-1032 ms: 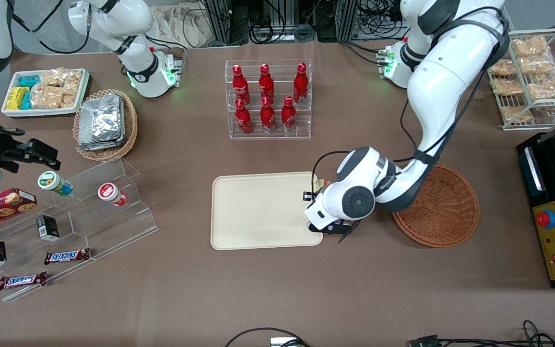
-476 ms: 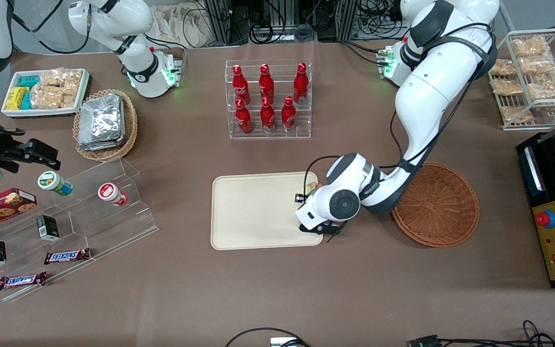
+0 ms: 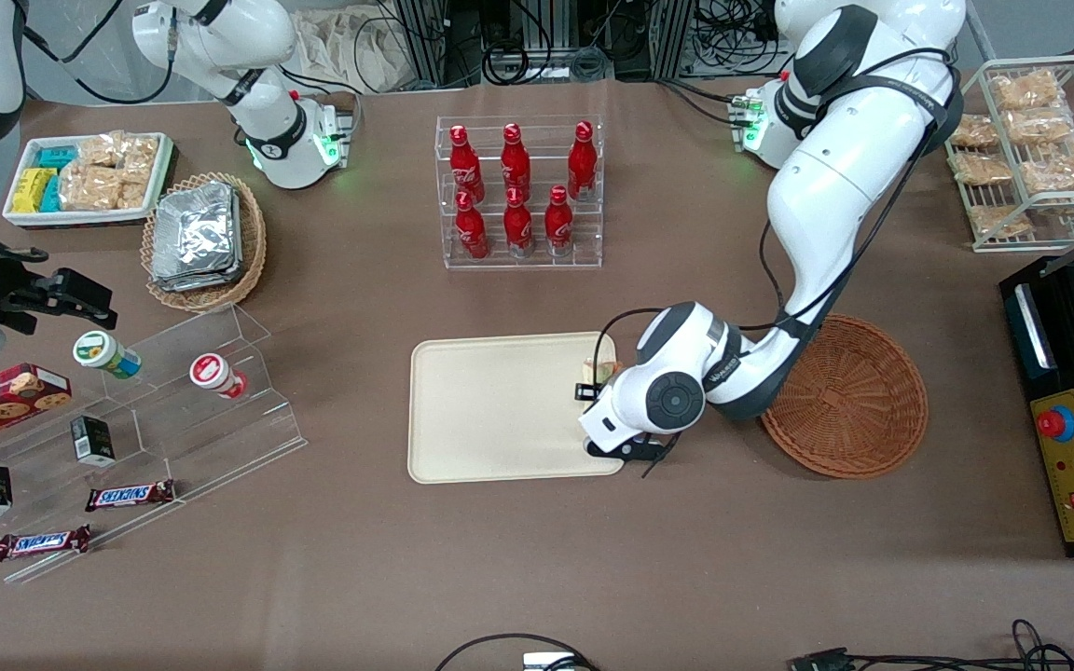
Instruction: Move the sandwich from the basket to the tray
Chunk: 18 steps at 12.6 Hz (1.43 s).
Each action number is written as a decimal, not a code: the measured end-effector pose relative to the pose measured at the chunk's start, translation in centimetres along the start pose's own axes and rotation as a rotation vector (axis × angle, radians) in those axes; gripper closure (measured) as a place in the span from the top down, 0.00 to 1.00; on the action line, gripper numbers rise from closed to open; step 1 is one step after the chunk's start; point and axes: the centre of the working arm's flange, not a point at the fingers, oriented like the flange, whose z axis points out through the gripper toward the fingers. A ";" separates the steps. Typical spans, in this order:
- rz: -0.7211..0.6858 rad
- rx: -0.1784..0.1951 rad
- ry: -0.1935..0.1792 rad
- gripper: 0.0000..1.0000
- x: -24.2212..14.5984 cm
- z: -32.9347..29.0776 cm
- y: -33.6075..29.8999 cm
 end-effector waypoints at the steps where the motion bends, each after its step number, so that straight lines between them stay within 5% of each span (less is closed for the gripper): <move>1: -0.005 -0.007 0.019 0.89 0.4 -1.1 -0.2; 2: -0.015 -0.014 0.042 0.99 0.8 -2.9 -0.6; 4: -0.040 0.004 0.062 1.00 0.9 -8.2 -2.5; 10: -0.137 0.141 0.091 1.00 -6.1 -29.2 -11.0; 15: -0.012 0.235 0.023 1.00 -13.3 -38.4 -17.6; 18: 0.025 0.234 -0.014 1.00 -14.1 -39.6 -22.4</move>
